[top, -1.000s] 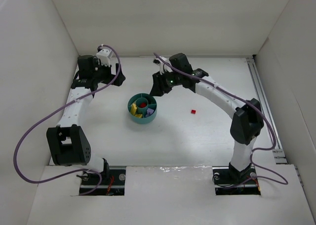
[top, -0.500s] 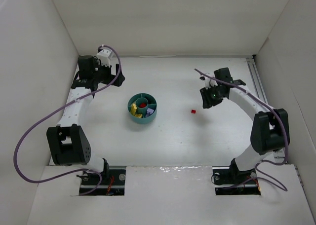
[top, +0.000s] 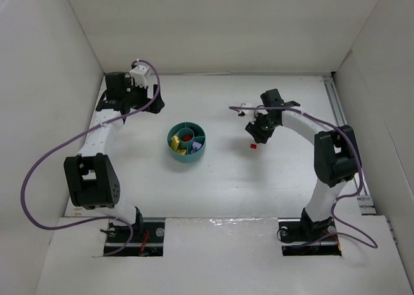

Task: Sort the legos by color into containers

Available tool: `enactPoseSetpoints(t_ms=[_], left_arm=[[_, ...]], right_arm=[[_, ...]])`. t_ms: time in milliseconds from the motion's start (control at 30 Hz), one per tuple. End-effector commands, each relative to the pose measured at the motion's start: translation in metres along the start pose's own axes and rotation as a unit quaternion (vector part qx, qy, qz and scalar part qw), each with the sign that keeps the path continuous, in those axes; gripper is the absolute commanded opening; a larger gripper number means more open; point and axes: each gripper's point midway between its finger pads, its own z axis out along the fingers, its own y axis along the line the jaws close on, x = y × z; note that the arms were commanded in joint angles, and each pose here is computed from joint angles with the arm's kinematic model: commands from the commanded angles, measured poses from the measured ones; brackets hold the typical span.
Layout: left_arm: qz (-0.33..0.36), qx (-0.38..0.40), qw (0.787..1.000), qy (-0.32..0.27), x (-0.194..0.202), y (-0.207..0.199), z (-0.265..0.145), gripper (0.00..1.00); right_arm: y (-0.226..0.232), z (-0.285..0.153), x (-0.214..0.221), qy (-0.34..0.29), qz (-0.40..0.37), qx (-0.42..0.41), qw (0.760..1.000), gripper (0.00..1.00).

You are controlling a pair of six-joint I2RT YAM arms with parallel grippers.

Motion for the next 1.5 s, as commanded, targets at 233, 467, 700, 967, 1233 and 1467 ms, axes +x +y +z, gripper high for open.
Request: enactPoseSetpoints(t_ms=[233, 467, 700, 967, 1233, 1467], left_arm=[[0.035, -0.014, 0.999, -0.037, -0.024, 0.0, -0.019, 0.99], [0.033, -0.018, 0.999, -0.032, -0.02, 0.001, -0.018, 0.99], [0.037, -0.023, 0.999, -0.031, -0.019, 0.003, -0.018, 0.99], [0.037, -0.027, 0.998, -0.031, -0.019, 0.005, -0.018, 0.99], [0.037, -0.023, 0.999, -0.031, -0.019, 0.003, -0.018, 0.99], [0.037, -0.023, 0.999, -0.031, -0.021, 0.004, -0.016, 0.99]], right_arm=[[0.014, -0.005, -0.026, -0.013, -0.076, -0.049, 0.996, 0.53], [0.03, 0.006, -0.025, 0.005, -0.082, -0.079, 0.993, 0.53], [0.044, 0.013, -0.027, 0.016, -0.082, -0.097, 0.992, 0.53], [0.04, 0.025, -0.015, 0.045, -0.086, -0.084, 0.992, 0.52], [0.033, 0.03, -0.008, 0.061, -0.083, -0.066, 0.992, 0.35], [0.038, 0.033, -0.005, 0.072, -0.082, -0.07, 0.992, 0.18]])
